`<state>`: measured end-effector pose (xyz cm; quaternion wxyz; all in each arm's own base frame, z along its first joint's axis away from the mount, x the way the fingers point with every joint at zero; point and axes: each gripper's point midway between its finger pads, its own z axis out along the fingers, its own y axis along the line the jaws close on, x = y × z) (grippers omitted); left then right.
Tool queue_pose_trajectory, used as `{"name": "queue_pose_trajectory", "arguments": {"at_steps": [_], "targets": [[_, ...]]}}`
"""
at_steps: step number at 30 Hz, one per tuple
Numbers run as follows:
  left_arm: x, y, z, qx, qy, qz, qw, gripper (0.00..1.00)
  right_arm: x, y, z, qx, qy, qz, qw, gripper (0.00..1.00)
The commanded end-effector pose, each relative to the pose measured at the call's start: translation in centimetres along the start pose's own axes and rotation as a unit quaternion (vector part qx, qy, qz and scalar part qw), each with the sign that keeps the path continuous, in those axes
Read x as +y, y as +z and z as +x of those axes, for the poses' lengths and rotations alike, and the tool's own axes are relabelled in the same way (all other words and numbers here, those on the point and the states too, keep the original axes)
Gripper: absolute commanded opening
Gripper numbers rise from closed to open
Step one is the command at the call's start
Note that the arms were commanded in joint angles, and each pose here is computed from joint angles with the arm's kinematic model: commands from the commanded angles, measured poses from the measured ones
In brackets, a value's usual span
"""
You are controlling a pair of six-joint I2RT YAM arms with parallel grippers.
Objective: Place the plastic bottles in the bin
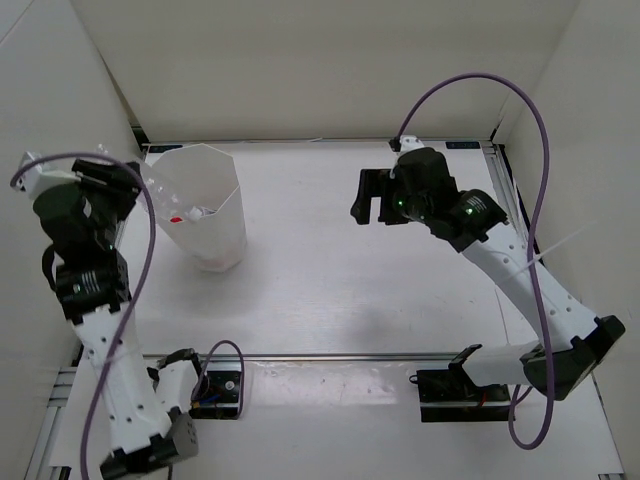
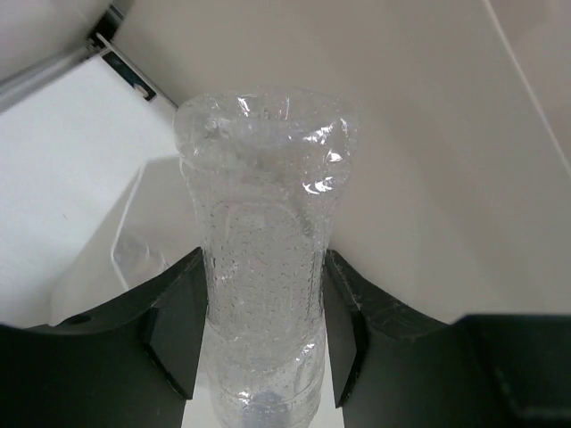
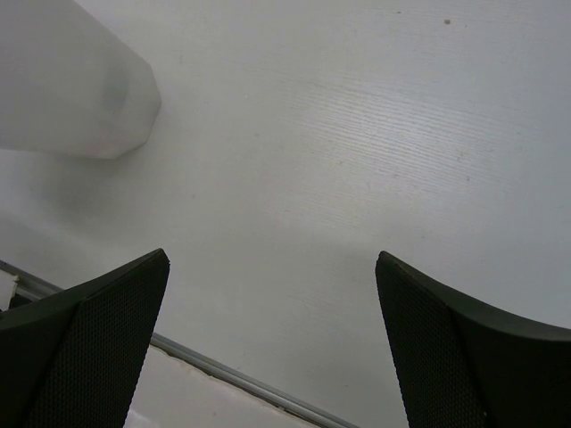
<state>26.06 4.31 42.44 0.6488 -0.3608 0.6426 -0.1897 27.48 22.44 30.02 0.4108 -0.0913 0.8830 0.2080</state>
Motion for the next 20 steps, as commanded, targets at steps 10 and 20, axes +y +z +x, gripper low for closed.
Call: {"name": "queue_pose_trajectory", "arguments": {"at_steps": [10,20], "targets": [[-3.6,7.8,-1.6,-0.001,0.081,0.003,0.997,1.0,0.2,1.5,-2.0,0.016,0.029,-0.022,0.999,1.0],[7.4,-2.2,4.4,-0.012,0.154,-0.088,0.984,1.0,-2.5,0.4,-0.3,0.046,0.051,0.034,0.997,1.0]]}}
